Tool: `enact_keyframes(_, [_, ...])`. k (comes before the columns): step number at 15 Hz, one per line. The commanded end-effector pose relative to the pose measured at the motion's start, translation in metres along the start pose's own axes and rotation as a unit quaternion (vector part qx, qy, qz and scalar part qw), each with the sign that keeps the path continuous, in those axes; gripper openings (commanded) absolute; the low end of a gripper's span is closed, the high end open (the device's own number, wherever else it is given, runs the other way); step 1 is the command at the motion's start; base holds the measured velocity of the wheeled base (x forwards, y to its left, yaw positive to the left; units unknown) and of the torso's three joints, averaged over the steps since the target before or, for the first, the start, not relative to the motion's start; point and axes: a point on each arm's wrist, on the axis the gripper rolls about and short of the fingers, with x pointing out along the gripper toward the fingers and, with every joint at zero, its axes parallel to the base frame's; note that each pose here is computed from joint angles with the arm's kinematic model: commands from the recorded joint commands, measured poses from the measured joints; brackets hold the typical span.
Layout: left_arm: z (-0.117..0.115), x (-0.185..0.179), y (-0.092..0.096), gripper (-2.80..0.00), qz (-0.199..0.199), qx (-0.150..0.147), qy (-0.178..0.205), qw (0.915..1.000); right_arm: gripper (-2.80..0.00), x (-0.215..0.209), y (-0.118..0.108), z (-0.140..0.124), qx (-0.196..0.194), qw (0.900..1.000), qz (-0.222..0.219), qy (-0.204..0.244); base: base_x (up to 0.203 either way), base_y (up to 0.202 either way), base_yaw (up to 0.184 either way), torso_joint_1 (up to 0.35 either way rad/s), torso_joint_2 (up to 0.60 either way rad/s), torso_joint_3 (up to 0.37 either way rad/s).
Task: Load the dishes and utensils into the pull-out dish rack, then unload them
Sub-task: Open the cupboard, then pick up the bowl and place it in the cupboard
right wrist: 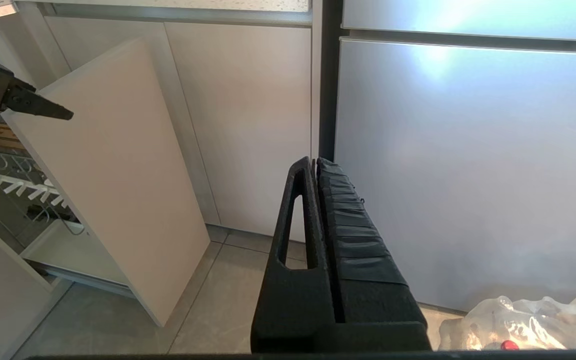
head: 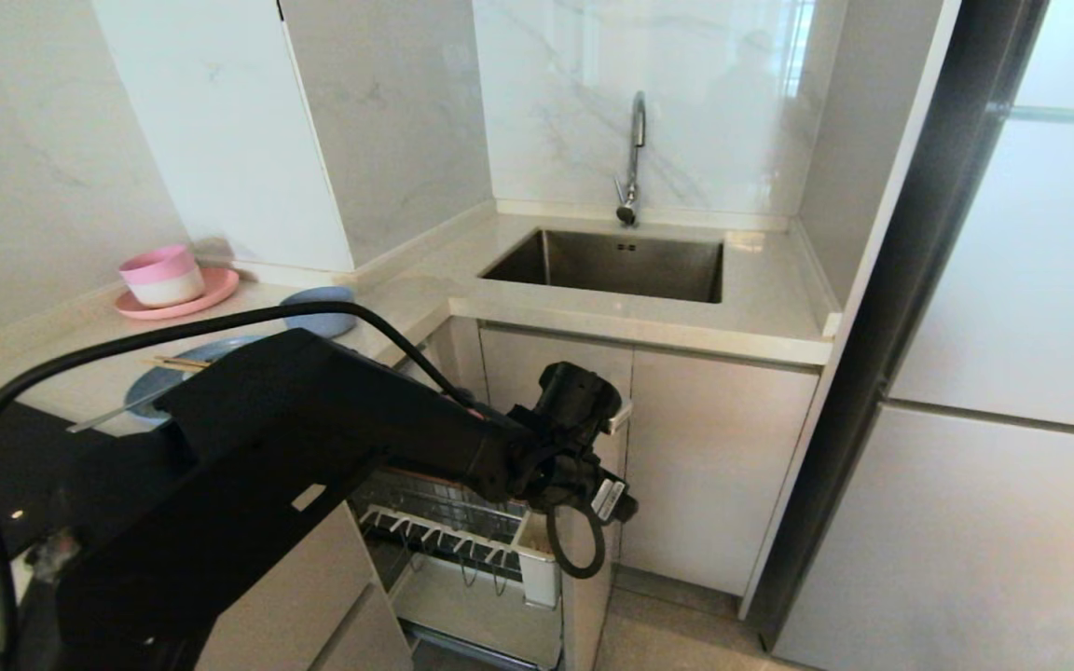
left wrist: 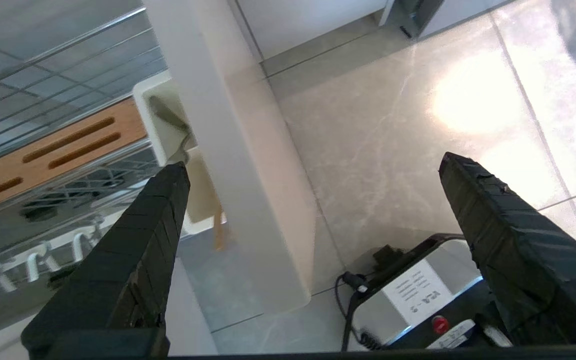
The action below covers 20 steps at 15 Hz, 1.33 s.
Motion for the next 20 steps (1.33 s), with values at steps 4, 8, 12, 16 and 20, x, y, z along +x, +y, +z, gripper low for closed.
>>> enact_keyframes(4, [0.001,0.001,-0.01,0.0,-0.018,-0.007,-0.003,0.9998,-2.8,0.0,0.0,0.0,0.0,1.0,0.0,0.001,0.0,0.0,0.0,0.0,0.0,0.0])
enact_keyframes(8, [0.005,0.0,-0.018,0.0,-0.031,-0.002,-0.011,0.9995,-2.8,0.0,0.0,0.0,0.0,1.0,0.0,0.0,0.0,0.0,0.0,0.0,0.0,0.0])
enact_keyframes(12, [0.006,0.0,-0.024,0.0,-0.035,0.001,-0.012,0.9993,-2.8,0.0,0.0,0.0,0.0,1.0,0.0,0.001,0.0,0.0,0.0,0.0,0.0,0.0])
enact_keyframes(16, [0.006,-0.001,-0.025,0.0,-0.035,0.0,-0.013,0.9993,-2.8,0.0,0.0,0.0,0.0,1.0,0.0,0.001,0.0,0.0,0.0,0.0,0.0,0.0])
enact_keyframes(20, [0.003,0.004,-0.022,0.0,-0.003,-0.001,-0.005,1.0,-2.8,0.0,0.0,0.0,0.0,1.0,0.0,0.001,0.0,0.0,0.0,0.0,0.0,0.0])
